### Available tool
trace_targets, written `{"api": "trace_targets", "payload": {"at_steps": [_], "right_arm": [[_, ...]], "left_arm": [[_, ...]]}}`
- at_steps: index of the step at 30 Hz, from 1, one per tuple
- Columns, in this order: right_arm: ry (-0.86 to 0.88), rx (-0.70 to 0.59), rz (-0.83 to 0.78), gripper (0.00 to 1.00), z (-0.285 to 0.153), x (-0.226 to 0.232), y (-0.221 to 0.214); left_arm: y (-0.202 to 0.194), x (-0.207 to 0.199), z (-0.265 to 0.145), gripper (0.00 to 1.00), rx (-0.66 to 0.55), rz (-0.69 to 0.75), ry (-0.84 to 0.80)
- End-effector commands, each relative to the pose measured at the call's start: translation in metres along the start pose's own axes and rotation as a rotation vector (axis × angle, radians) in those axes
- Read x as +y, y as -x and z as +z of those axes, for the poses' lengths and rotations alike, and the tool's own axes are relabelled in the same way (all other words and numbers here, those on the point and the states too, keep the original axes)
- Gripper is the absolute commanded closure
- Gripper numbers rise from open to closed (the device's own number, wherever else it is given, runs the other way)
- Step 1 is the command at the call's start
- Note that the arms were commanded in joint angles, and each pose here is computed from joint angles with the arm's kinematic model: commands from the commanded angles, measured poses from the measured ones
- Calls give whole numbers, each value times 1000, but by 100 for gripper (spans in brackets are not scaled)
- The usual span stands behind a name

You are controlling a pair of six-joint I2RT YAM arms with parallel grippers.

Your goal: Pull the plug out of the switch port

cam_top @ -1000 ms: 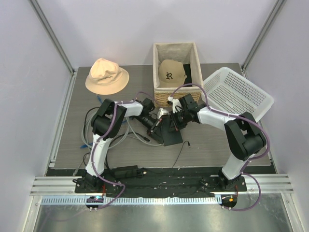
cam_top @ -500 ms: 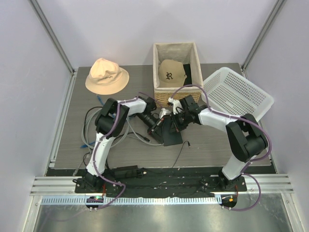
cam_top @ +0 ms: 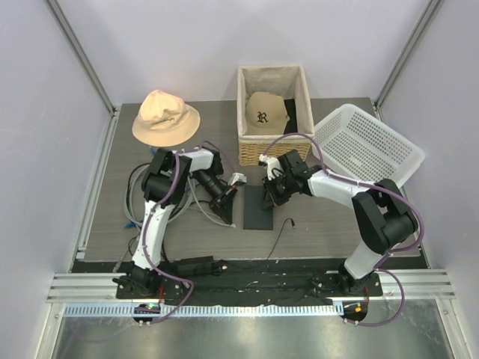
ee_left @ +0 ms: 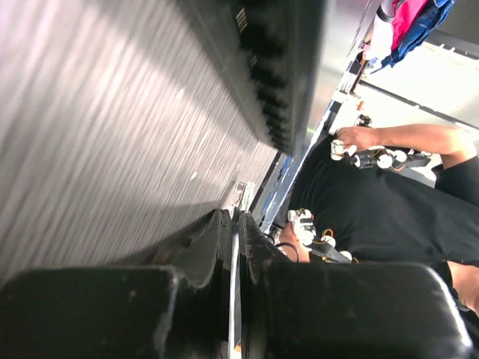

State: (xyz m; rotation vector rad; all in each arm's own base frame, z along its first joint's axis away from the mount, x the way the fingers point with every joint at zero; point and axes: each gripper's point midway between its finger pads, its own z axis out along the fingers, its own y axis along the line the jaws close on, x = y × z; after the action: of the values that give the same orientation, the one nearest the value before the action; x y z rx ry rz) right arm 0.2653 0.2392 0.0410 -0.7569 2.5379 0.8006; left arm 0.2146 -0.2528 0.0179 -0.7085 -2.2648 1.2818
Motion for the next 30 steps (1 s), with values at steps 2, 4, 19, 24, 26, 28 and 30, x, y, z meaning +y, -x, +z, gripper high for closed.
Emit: {"api": "trace_targets", "payload": {"at_steps": [2,4,19,24,26,28,30], "right_arm": [[-134,139,-25,99,0,-32,-47],[-139,138,-54,99,-2,-34,-45],[-125,-124,-184,99,-39,-7,64],[-148,-192,-242,99,-54,-3,95],[-144,-214,-254,99,-59,0,104],[-140,-229,-257,99,-63,3,106],[-131,-239,-255,99,-66,7,107]], "left_arm": [[-15,22,-6,100,58,-31,88],[-13,19,-10,100,54,-28,84],[58,25,-221,100,-452,66,568],[72,20,-289,100,-633,61,805],[78,1,-310,89,-726,79,849],[85,-16,-320,62,-802,97,841],[86,-40,-325,1,-842,156,819]]}}
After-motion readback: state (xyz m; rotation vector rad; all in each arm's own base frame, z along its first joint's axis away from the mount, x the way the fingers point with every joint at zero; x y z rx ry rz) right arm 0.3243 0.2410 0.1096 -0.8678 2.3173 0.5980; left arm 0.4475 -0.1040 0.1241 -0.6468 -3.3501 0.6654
